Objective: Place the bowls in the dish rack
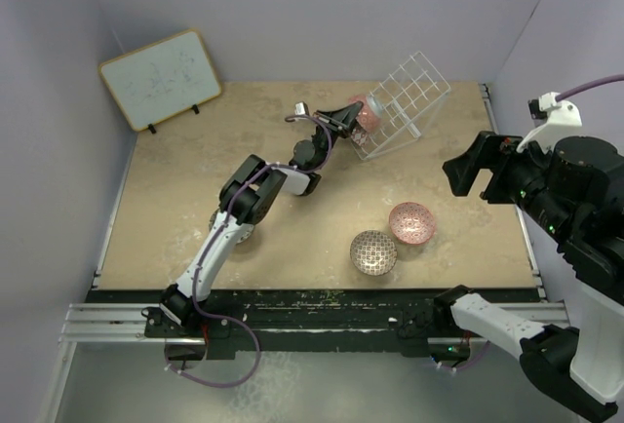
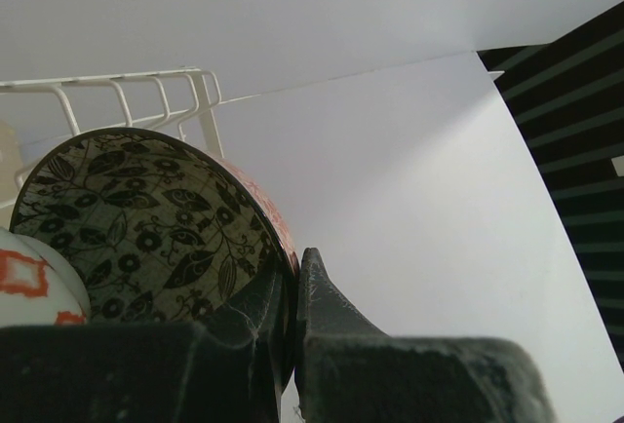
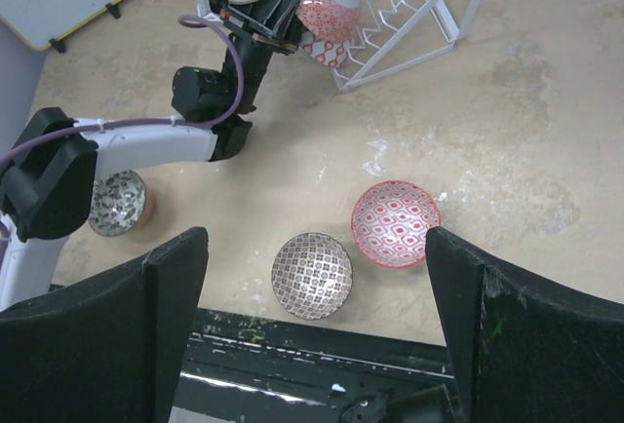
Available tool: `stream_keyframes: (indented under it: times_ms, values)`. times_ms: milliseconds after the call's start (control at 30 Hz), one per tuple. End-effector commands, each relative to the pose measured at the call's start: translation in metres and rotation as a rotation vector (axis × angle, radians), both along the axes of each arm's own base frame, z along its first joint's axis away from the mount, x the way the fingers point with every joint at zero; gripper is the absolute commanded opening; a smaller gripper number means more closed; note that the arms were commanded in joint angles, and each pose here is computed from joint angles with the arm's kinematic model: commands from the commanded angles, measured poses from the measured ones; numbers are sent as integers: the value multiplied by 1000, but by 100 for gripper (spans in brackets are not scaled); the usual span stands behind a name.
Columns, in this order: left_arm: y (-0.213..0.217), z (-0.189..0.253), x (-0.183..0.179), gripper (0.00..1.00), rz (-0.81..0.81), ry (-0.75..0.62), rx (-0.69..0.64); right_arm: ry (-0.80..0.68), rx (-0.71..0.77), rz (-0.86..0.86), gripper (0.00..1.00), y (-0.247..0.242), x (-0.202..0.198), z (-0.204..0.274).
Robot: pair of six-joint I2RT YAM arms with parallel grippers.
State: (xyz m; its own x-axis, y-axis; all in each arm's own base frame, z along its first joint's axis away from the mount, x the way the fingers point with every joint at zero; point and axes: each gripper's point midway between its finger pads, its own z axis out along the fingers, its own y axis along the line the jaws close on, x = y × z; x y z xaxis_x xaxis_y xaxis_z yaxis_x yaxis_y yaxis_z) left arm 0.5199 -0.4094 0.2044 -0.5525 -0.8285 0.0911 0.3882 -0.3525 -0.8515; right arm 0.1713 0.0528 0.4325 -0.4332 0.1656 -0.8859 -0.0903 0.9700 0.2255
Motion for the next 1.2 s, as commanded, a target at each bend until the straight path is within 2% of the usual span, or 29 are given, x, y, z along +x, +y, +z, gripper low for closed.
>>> stream_keyframes:
  times_ms: [0, 167, 400, 567, 800, 1167]
  values:
    - [16, 47, -15, 0, 4, -144, -134, -17, 12, 13, 94, 4, 2, 6]
    - [14, 41, -14, 3, 2, -128, -131, -14, 13, 14, 94, 4, 3, 6]
    - [13, 34, -11, 15, -1, -109, -138, -8, 9, 11, 94, 5, 5, 5]
    - [15, 31, -10, 16, 4, -99, -144, -6, 9, 12, 94, 5, 6, 5]
    - [15, 32, -9, 23, 5, -87, -136, -6, 10, 11, 94, 5, 6, 4]
    - [19, 17, -8, 30, 30, 31, -65, -7, 12, 17, 94, 6, 6, 5]
